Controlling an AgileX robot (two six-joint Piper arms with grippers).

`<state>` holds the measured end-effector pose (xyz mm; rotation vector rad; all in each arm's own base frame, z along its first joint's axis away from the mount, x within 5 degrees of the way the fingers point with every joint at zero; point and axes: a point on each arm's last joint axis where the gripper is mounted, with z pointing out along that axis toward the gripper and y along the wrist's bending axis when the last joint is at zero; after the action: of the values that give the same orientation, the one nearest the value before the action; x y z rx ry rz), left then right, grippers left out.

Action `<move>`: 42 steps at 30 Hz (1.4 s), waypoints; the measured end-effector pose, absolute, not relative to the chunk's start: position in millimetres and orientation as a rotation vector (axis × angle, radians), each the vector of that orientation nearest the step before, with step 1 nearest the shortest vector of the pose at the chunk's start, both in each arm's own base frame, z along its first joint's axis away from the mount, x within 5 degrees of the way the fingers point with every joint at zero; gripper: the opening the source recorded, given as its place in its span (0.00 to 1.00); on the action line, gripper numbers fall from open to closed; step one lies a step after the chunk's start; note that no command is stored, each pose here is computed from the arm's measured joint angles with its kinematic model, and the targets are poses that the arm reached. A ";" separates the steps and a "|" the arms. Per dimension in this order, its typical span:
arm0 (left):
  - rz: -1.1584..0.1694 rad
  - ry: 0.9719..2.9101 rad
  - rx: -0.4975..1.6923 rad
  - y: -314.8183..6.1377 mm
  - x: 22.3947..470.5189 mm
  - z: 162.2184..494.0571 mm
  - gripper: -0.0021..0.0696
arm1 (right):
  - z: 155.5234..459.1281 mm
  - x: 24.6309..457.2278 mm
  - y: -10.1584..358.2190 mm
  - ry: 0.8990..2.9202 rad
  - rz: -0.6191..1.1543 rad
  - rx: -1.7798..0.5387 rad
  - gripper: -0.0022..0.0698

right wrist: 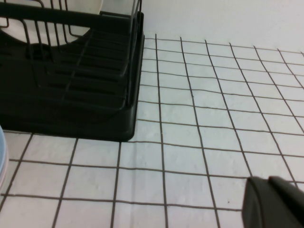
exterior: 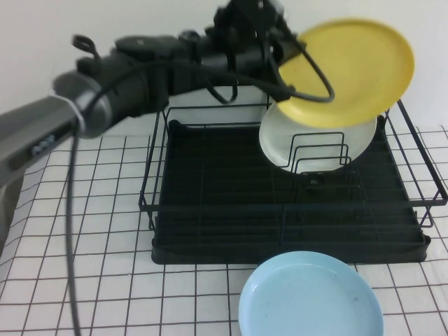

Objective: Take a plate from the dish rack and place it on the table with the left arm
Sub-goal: Place the plate from the table

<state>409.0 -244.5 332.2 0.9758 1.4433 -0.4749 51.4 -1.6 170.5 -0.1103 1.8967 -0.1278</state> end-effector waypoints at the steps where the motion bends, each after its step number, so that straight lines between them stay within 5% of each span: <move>1: -0.471 1.417 0.967 -241.9 403.7 345.3 0.11 | 170.5 51.4 -1.6 1.897 -0.128 -0.110 0.02; 10: -0.544 1.284 0.837 -217.8 353.3 437.2 0.11 | 170.5 51.4 -1.6 1.897 -0.128 -0.110 0.02; 18: -0.831 1.428 0.769 -206.3 311.1 470.2 0.11 | 170.5 51.4 -1.6 1.897 -0.128 -0.110 0.02; 23: -0.961 1.716 0.868 -208.2 296.9 449.9 0.11 | 170.5 51.4 -1.6 1.897 -0.128 -0.110 0.02; 32: -0.996 2.200 1.049 -206.9 289.5 393.9 0.11 | 170.5 51.4 -1.6 1.897 -0.128 -0.110 0.02; 42: -1.082 2.503 0.896 -205.4 277.9 298.2 0.11 | 170.5 51.4 -1.6 1.897 -0.128 -0.110 0.02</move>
<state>277.9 -205.4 298.2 0.8961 2.5032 -1.0815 51.4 -1.6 170.5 -0.1103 1.8967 -0.1278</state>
